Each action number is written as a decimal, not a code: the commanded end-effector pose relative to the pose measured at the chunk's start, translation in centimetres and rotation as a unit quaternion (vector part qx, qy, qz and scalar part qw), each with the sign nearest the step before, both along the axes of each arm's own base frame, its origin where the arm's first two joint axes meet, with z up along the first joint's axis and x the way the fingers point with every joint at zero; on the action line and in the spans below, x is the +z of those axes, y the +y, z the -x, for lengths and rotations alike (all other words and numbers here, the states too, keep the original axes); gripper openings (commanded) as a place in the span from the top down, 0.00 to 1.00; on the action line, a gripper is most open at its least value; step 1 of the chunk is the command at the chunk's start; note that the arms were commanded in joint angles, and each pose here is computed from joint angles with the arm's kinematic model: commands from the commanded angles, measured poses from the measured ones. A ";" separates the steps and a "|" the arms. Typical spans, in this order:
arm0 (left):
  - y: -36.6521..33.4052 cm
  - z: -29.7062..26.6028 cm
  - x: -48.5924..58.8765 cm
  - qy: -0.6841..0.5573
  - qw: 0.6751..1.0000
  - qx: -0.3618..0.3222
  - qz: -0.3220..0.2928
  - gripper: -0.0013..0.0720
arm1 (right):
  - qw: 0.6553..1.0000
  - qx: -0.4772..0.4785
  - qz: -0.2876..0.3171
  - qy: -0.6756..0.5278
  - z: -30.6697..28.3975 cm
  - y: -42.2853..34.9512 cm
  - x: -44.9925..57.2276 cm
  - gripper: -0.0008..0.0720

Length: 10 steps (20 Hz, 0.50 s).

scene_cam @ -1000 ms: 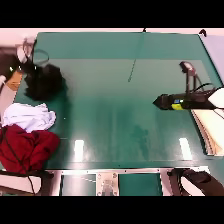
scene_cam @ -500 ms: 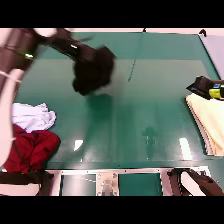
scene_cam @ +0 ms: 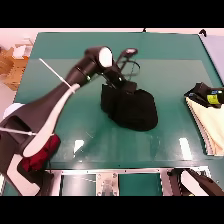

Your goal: Fold the shirts.

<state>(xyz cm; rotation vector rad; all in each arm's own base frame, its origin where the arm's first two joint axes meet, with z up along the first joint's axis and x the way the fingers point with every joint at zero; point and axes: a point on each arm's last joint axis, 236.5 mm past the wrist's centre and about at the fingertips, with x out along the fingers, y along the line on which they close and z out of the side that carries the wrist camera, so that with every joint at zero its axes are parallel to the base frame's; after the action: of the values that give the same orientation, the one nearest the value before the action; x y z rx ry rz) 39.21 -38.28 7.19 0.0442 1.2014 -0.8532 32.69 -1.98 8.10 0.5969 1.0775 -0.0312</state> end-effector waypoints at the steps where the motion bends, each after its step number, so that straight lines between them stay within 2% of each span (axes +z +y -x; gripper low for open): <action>1: 8.3 -3.0 1.9 0.043 0.997 0.057 -0.018 0.16 | 0.997 0.033 -0.063 0.013 -1.3 2.2 -1.8 0.48; 5: 20.2 -3.0 -4.1 0.178 0.969 0.159 -0.062 0.16 | 0.992 0.039 -0.094 0.072 -2.7 2.1 -7.3 0.48; 7: 20.8 -2.0 -8.5 0.221 0.957 0.183 -0.052 0.16 | 0.988 0.049 -0.120 0.087 -3.8 2.5 -10.2 0.48; 10: 17.3 -2.3 -13.7 0.215 0.953 0.212 0.006 0.16 | 0.978 0.045 -0.171 0.107 -5.5 3.4 -13.4 0.48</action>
<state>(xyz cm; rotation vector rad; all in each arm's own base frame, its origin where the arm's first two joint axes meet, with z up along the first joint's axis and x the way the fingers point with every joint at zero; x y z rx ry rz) 41.44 -20.08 -2.21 -0.2785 1.5701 -0.5207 36.66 0.58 -2.33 0.7888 1.3021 0.1330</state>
